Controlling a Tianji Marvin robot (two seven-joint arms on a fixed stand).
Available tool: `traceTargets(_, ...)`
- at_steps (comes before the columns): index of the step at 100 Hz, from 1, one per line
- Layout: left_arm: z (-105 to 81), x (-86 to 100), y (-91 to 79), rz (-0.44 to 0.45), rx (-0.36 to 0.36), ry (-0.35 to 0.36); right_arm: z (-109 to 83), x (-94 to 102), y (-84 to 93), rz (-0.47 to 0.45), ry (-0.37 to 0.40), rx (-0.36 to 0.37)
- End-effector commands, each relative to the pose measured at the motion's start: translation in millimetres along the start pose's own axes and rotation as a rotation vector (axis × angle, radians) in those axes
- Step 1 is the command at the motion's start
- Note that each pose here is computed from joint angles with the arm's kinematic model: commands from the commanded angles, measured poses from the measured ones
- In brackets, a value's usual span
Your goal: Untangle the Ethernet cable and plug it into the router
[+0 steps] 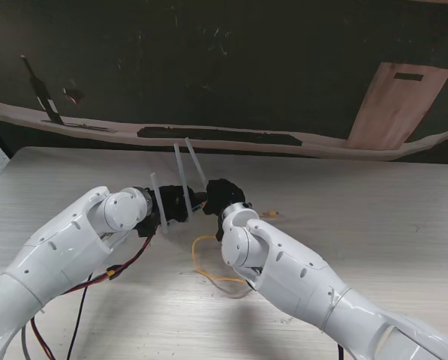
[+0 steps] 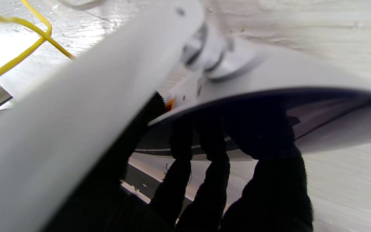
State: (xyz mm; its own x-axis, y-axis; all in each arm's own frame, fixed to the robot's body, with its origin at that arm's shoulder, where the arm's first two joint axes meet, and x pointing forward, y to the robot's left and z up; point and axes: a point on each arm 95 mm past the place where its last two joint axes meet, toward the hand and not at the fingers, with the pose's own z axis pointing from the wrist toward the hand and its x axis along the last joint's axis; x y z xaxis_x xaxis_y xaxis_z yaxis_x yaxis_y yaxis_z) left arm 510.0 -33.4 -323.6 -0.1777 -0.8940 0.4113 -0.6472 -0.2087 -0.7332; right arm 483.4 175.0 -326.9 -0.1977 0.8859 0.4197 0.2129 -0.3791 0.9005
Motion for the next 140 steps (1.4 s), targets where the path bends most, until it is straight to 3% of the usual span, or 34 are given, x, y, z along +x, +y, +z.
traceTargets(1, 4.2, -9.5, 31.7, -0.022, -0.097, -0.027, -0.5, 4.0, -3.7, 0.006, 0.001, 0.021)
traceTargets(99, 8.0, -6.5, 38.5, -0.04, -0.142, -0.03, 3.9, -2.6, -8.0, -0.043, -0.048, 0.012)
traceTargets(140, 6.7, -3.9, 40.2, -0.054, -0.151, -0.024, 7.0, 5.1, -10.4, -0.049, -0.022, 0.029)
